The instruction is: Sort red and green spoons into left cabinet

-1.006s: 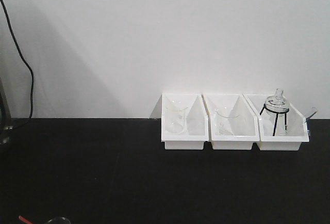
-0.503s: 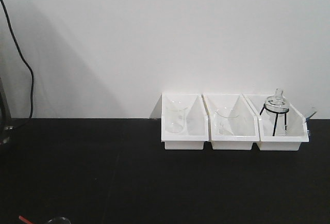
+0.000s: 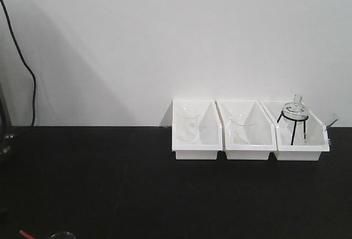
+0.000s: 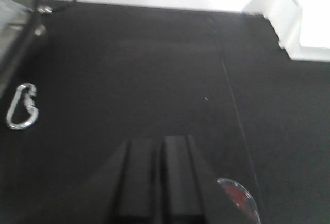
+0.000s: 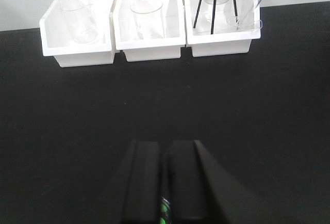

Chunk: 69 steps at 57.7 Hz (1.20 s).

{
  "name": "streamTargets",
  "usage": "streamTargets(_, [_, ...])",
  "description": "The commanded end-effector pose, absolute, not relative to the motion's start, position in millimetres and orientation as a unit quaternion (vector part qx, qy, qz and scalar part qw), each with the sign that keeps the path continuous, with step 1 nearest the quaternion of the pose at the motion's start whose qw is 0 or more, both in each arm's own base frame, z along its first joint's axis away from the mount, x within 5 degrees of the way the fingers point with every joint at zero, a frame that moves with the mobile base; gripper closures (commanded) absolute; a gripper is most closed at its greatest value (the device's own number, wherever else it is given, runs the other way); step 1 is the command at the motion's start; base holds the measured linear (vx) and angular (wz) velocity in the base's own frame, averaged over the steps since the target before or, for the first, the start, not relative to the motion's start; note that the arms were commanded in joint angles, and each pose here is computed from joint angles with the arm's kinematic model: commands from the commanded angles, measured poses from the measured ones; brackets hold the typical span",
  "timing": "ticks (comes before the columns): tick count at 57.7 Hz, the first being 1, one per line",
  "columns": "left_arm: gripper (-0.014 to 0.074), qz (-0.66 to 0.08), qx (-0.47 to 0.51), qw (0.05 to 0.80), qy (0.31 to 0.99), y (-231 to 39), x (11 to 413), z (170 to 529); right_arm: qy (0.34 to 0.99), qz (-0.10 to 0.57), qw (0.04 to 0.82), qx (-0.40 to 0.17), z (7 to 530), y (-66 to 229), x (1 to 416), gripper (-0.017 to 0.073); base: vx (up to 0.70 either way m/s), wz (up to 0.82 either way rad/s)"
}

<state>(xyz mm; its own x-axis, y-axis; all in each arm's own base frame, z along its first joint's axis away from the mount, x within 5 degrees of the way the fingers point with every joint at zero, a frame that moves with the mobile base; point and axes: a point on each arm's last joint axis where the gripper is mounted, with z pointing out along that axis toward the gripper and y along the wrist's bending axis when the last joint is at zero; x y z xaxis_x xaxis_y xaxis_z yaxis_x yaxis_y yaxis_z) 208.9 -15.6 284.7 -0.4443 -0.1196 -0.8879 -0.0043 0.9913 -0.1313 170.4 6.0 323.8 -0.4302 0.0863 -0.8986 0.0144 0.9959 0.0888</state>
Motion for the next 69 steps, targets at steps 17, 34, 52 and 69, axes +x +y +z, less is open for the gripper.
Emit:
streamTargets(17, [0.0005, -0.13, -0.109, 0.487, 0.857, -27, 211, 285, 0.811, 0.035, 0.584, 0.027, 343, 6, 174, -0.0071, 0.0, 0.0])
streamTargets(34, [0.0007, -0.212, -0.238, 0.436, 0.841, -33, 223, 255, 0.812, 0.038, 0.582, 0.03, 343, 6, 174, -0.0021, 0.0, 0.0])
streamTargets(52, [0.0008, -0.205, -0.243, 0.458, 0.83, -37, 243, 241, 0.813, 0.035, 0.581, 0.027, 342, 6, 173, -0.0001, 0.0, 0.0])
streamTargets(69, [0.0008, -0.19, -0.261, 0.429, 0.844, -39, 256, 216, 0.814, 0.026, 0.581, 0.02, 342, 5, 173, -0.0001, 0.0, 0.0])
